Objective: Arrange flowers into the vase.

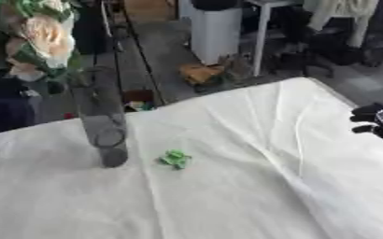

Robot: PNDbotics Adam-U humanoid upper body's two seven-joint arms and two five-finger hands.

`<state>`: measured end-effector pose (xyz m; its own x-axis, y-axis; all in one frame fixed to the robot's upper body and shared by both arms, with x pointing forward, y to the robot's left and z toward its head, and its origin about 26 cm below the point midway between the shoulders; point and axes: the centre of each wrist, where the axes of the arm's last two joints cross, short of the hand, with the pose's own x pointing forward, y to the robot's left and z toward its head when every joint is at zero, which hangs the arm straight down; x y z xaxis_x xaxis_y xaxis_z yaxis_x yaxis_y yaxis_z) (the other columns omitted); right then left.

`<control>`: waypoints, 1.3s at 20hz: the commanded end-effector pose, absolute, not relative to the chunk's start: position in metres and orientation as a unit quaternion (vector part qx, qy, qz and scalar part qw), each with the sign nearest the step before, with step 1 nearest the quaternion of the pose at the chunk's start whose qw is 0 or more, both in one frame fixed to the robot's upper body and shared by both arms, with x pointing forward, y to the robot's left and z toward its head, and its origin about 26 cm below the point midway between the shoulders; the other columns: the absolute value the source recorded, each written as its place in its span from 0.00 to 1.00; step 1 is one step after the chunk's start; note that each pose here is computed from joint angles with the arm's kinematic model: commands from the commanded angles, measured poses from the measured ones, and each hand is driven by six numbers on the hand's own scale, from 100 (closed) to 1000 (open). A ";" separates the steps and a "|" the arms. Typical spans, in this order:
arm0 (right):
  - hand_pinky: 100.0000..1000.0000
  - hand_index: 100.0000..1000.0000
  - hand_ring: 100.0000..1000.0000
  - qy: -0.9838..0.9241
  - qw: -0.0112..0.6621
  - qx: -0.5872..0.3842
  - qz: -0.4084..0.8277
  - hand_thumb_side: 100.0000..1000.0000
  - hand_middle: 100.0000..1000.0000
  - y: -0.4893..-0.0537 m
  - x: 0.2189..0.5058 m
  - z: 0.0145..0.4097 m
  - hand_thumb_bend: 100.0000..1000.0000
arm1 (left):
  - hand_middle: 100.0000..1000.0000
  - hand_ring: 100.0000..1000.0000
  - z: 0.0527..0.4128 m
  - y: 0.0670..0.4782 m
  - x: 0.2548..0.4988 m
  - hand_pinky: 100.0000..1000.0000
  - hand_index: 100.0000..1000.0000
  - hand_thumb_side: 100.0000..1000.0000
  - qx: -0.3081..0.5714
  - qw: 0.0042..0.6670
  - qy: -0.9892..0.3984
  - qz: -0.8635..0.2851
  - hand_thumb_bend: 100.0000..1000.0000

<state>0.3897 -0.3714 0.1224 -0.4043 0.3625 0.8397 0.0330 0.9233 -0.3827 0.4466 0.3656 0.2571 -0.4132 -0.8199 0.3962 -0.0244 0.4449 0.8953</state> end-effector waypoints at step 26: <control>0.61 0.65 0.70 -0.829 0.526 -0.126 0.145 0.86 0.64 -0.376 0.387 0.127 0.00 | 0.56 0.74 0.310 0.315 0.357 0.83 0.78 0.70 0.139 0.332 -0.856 -0.372 1.00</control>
